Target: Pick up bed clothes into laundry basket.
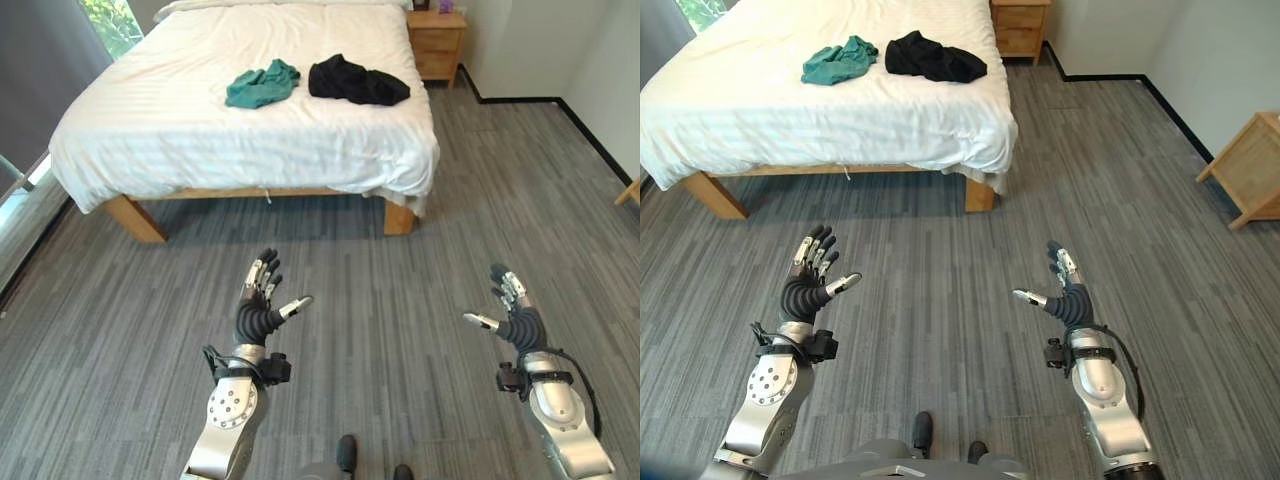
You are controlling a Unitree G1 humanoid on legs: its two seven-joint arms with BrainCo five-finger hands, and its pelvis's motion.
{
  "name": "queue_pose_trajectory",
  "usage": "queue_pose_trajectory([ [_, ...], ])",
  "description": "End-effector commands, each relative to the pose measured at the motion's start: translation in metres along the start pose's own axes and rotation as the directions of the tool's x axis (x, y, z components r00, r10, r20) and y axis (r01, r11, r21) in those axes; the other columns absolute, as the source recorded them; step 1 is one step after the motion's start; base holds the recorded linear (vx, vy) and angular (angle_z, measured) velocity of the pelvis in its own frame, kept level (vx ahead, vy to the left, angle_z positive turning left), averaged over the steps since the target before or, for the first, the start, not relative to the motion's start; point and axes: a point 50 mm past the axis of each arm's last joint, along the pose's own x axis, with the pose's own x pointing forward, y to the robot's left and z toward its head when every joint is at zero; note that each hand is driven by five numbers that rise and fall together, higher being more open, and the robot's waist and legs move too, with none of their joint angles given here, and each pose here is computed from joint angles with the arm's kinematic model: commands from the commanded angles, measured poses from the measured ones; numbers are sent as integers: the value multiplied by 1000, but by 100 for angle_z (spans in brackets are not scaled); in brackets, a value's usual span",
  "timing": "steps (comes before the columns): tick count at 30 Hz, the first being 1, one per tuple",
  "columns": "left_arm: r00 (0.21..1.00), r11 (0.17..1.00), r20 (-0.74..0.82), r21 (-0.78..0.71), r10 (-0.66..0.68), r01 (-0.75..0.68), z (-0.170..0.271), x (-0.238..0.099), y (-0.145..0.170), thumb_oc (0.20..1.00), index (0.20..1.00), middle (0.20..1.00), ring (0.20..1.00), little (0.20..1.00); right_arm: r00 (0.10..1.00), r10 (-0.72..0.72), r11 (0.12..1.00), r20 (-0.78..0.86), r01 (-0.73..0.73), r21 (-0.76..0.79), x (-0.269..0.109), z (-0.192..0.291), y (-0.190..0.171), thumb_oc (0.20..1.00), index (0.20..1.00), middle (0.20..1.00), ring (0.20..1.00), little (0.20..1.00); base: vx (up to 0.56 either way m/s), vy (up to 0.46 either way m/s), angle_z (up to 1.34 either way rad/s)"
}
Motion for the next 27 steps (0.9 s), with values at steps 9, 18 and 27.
queue_pose_trajectory([
  [9,995,998,91,-52,-35,39,10,11,-12,1000,1000,1000,1000,1000,981,31,999,190,-27,-22,9,34,5,1000,1000,1000,1000,1000,7,-32,-6],
  [18,999,991,40,-130,-25,30,-1,14,-17,1000,1000,1000,1000,1000,990,14,998,141,-5,-63,15,25,-1,1000,1000,1000,1000,1000,-3,-48,-10],
  [27,998,991,-70,-130,-7,-3,-20,-1,-13,1000,1000,1000,1000,1000,993,10,984,116,11,-178,20,21,-3,1000,1000,1000,1000,1000,379,113,-3],
])
